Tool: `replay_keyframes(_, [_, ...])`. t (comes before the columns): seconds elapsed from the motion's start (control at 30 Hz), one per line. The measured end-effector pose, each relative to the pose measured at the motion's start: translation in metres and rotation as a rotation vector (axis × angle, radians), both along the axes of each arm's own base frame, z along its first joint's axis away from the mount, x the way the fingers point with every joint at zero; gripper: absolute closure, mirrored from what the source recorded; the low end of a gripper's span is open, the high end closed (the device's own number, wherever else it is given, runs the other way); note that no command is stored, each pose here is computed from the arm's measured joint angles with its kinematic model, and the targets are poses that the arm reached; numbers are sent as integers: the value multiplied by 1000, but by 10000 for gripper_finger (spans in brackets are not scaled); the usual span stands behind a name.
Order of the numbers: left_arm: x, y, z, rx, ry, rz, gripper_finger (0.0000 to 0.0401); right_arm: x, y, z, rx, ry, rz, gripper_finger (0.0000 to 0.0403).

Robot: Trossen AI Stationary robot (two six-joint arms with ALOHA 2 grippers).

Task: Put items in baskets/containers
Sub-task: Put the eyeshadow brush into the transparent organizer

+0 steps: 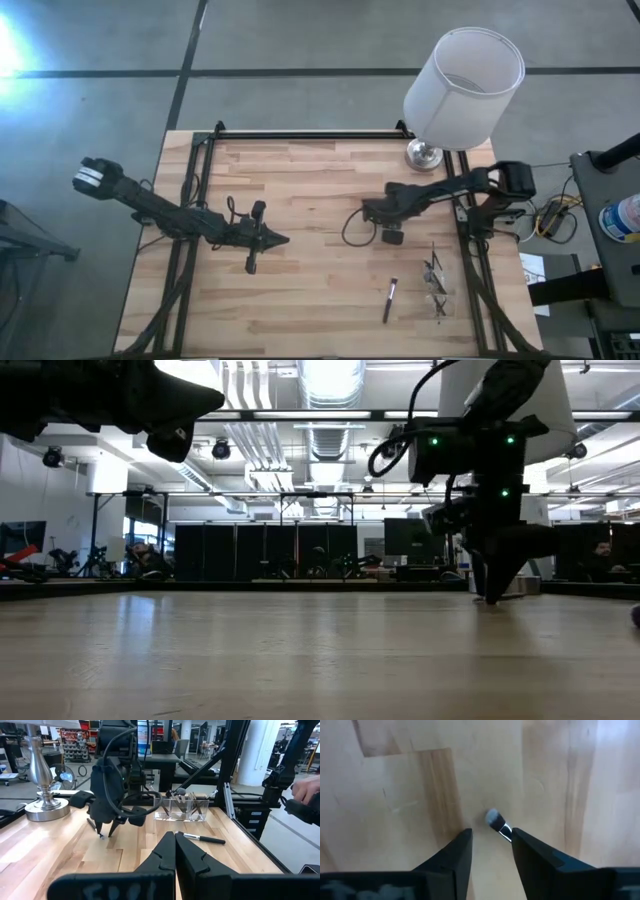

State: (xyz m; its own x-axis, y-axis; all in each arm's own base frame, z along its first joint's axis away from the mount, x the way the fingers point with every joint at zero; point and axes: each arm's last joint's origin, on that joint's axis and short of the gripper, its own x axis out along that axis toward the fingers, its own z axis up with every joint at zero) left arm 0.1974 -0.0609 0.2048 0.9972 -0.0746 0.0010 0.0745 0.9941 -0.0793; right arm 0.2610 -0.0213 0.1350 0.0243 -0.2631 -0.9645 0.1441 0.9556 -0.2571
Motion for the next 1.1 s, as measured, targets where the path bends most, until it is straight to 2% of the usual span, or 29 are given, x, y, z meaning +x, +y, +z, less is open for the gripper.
replay_keyframes(0.17, [0,0,0,0,0,0,401,11,-3,2,4,22,59,291])
replay_keyframes(0.4, [0,0,0,0,1,1,401,22,-18,5,-3,-37,-5,325])
replay_keyframes(0.67, [0,0,0,0,2,1,401,22,-26,6,-6,-67,-114,311])
replay_keyframes(0.77, [0,0,0,0,2,1,401,24,-29,11,-5,-101,-177,298])
replay_keyframes(0.9, [0,0,0,-1,2,1,401,27,-37,24,-23,-147,-341,282])
replay_keyframes(1.0, [0,0,0,-4,5,1,401,22,-44,28,-47,-148,-475,272])
replay_keyframes(1.1, [0,0,-1,-15,8,1,401,14,-46,24,-46,-137,-539,264])
